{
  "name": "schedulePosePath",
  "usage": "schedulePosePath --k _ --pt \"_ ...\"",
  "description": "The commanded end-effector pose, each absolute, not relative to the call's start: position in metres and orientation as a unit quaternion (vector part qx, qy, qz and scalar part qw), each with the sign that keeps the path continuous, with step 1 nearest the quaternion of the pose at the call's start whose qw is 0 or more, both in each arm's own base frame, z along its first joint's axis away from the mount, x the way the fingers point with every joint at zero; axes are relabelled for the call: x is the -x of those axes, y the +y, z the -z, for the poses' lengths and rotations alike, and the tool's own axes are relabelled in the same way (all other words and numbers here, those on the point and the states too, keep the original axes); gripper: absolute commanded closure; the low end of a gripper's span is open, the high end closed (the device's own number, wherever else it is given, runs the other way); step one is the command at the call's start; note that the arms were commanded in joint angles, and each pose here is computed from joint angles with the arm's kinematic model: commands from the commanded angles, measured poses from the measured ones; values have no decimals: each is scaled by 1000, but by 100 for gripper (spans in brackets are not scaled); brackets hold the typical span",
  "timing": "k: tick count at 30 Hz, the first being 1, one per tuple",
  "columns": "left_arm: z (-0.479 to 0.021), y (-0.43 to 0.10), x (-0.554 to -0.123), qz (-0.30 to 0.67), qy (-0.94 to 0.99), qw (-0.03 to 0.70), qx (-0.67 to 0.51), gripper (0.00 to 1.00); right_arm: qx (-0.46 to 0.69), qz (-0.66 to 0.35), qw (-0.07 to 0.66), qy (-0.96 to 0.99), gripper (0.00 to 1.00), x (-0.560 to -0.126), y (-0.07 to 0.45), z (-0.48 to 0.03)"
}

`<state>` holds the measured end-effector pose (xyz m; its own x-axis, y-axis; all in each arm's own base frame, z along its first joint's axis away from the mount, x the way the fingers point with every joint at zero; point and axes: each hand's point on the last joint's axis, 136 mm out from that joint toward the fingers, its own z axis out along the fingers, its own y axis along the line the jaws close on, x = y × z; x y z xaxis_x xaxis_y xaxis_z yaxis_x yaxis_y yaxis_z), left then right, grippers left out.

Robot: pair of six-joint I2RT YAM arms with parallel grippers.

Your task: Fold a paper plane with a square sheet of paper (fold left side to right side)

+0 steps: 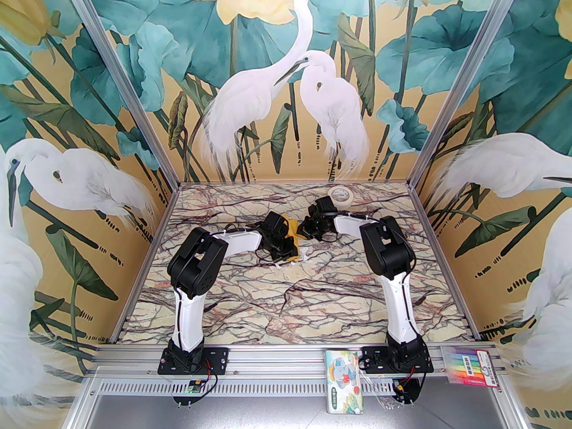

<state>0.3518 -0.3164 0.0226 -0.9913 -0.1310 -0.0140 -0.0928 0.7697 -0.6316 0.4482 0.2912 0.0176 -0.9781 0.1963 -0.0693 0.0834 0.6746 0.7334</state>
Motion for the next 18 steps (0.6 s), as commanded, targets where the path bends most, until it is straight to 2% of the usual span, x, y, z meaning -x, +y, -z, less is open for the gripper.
schedulePosePath --k 1,7,18 --pt "-51 -319 -365 343 936 62 47 98 -76 -373 57 923 100 -439 289 0" --pt "-66 -317 -379 357 929 83 49 97 -76 -373 59 923 100 -441 290 0" --pt "-31 -289 -384 313 943 78 81 98 -73 -371 64 924 100 -443 289 -2"
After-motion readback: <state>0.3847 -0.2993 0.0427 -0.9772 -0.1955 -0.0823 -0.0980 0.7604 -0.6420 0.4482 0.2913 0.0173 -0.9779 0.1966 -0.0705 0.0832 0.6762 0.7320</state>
